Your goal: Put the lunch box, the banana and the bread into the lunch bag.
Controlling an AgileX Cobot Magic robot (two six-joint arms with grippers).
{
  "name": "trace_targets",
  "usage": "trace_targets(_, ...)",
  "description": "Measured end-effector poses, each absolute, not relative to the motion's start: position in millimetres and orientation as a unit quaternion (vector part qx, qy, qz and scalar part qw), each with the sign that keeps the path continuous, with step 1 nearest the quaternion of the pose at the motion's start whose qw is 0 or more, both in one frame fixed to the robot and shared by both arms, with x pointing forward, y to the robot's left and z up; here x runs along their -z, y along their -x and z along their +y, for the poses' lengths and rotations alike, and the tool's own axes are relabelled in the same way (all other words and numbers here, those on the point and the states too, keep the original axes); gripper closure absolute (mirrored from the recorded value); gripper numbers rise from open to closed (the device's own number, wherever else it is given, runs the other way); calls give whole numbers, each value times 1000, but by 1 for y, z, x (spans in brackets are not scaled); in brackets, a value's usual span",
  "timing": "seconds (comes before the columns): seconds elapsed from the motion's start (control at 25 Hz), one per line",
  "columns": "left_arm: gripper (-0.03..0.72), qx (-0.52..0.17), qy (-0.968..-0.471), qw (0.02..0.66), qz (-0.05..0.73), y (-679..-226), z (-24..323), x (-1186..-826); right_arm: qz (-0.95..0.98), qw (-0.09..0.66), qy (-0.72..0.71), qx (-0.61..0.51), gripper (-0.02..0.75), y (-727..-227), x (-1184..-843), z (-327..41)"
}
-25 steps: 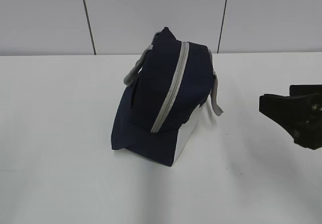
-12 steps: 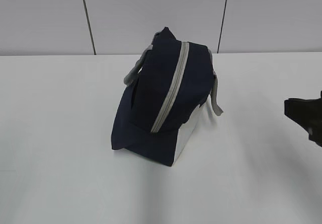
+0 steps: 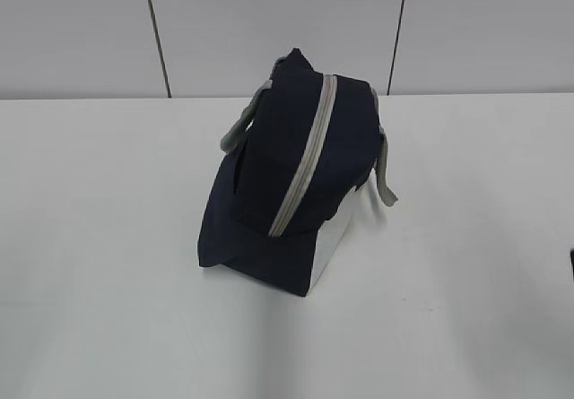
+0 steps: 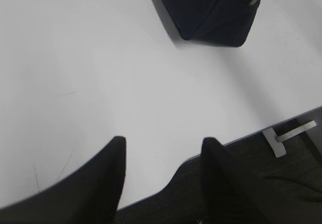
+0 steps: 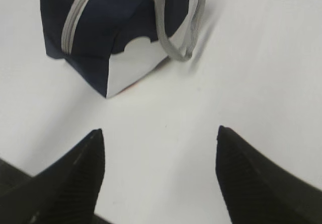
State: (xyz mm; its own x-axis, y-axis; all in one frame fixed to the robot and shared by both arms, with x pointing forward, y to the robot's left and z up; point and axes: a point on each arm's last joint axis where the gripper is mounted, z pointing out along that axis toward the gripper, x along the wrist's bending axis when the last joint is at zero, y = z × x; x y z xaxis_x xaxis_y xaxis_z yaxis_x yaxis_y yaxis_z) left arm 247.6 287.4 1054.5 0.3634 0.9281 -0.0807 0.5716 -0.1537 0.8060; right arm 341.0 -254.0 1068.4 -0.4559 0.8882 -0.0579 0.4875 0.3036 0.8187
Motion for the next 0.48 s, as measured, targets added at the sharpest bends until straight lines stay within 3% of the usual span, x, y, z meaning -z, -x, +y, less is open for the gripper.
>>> trace_targets(0.24, 338, -226, -725, 395, 517, -248, 287, -1055, 795, 219, -463, -325, 227, -311, -1060, -265)
trace_targets(0.48, 338, -226, -725, 395, 517, -248, 287, -1055, 768, 239, -518, -290, 226, -293, -1057, -283)
